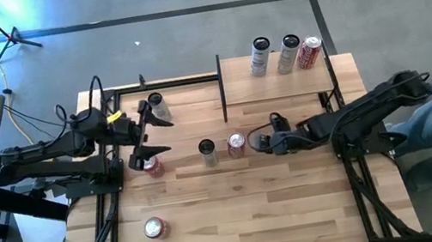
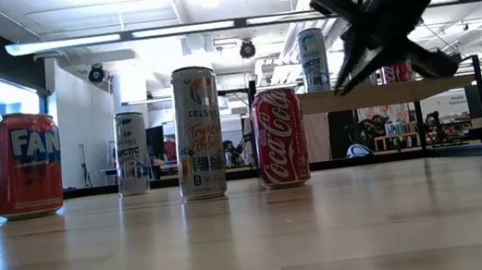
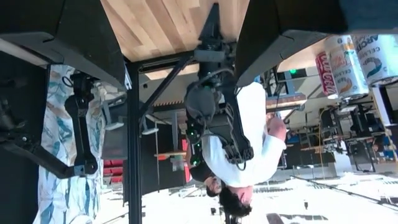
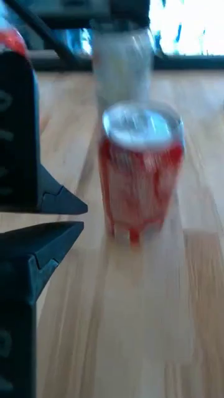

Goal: Place canned beverage on shelf
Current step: Put the red soda can on the shelf aligned with the other red soda can

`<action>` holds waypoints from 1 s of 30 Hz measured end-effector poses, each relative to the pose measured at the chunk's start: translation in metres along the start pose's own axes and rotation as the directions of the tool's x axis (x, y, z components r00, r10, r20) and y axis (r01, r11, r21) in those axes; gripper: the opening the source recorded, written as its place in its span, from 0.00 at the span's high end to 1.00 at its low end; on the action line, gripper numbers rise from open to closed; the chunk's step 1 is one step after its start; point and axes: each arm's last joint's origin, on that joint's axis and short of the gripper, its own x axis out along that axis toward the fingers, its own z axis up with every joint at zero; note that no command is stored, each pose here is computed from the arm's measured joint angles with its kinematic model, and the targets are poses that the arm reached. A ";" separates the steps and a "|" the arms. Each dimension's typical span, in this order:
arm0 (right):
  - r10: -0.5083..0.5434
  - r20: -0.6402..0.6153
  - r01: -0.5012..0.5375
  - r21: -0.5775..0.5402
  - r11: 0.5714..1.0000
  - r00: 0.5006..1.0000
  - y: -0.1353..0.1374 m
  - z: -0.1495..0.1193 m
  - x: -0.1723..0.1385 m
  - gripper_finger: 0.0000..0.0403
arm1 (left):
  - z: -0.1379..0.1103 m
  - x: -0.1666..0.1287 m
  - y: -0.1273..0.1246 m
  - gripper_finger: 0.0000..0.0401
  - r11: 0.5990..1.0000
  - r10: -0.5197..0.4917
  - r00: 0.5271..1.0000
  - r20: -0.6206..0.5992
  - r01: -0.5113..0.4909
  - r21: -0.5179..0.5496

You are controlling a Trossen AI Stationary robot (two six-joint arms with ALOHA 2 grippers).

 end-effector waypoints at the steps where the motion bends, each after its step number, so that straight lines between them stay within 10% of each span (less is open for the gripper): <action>1: 0.041 -0.008 -0.041 -0.014 0.999 0.999 0.004 -0.002 0.003 0.94 | 0.001 -0.002 -0.001 0.30 1.000 0.001 1.000 0.004 -0.001 0.007; 12: 0.094 -0.203 -0.164 -0.360 0.919 0.975 0.028 -0.055 0.029 0.65 | 0.009 -0.028 -0.008 0.30 0.999 0.041 0.999 -0.005 -0.042 -0.013; 18: -0.052 -0.028 0.031 -0.497 0.867 0.998 0.045 -0.070 0.028 0.64 | 0.012 -0.041 -0.010 0.30 0.993 0.121 0.993 -0.012 -0.121 -0.012; 23: -0.151 0.137 0.196 -0.433 0.880 0.979 0.061 -0.074 0.019 0.64 | 0.015 -0.049 -0.011 0.30 0.990 0.143 0.990 0.002 -0.143 -0.008; 30: -0.066 0.155 0.104 -0.252 0.962 0.986 0.059 -0.136 0.004 0.64 | 0.017 -0.055 -0.013 0.30 0.989 0.145 0.989 0.017 -0.145 0.020</action>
